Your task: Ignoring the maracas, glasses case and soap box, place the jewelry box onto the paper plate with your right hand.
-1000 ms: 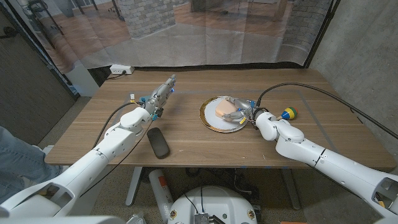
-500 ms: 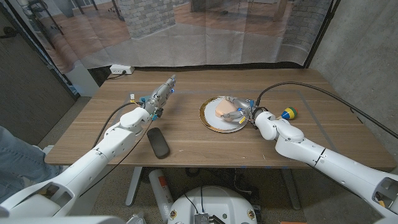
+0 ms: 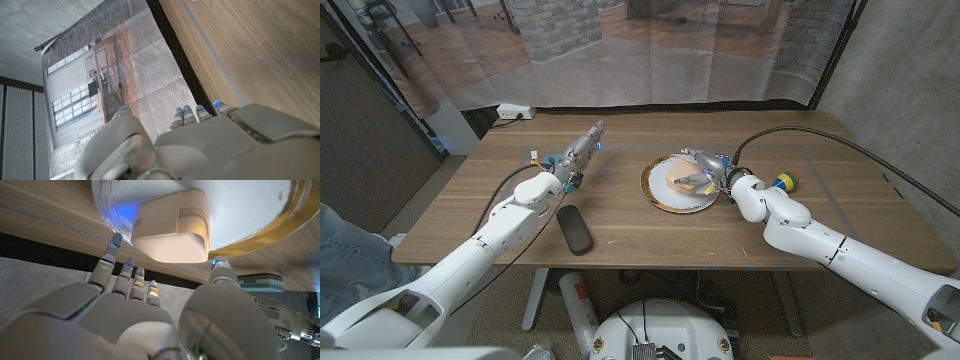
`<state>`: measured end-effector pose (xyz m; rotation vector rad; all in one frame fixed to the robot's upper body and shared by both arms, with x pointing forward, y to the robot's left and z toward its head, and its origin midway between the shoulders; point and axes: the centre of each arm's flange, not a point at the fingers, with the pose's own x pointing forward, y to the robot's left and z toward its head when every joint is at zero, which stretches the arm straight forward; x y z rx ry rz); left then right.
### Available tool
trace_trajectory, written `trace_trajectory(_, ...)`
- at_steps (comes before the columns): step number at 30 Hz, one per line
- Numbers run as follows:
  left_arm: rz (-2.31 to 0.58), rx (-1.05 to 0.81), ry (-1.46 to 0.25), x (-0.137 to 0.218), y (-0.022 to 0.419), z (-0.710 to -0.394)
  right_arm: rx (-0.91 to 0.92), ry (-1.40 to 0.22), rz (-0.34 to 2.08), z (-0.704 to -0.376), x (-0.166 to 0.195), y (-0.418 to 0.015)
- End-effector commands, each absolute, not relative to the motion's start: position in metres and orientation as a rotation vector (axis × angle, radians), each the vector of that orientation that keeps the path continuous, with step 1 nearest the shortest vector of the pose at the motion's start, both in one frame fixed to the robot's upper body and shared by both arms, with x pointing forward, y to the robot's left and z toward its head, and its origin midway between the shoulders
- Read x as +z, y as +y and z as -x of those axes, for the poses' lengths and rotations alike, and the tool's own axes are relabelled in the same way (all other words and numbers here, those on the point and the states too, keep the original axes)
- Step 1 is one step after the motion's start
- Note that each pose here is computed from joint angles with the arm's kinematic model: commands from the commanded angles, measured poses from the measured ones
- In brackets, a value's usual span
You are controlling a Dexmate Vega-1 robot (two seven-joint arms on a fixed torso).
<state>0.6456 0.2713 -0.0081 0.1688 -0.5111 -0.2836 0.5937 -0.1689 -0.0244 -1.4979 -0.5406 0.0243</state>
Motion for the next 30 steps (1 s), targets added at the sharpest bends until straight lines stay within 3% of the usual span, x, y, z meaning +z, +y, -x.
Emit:
trace_trajectory(1, -0.165, -0.291, -0.515, -0.006, 0.27, -0.649, -0.007, -0.584, 1.498, -0.584, -0.01, -0.168)
trace_trajectory(30, -0.173, -0.298, -0.525, -0.003, 0.269, -0.646, -0.038, -0.635, 1.512, -0.567, 0.006, -0.166)
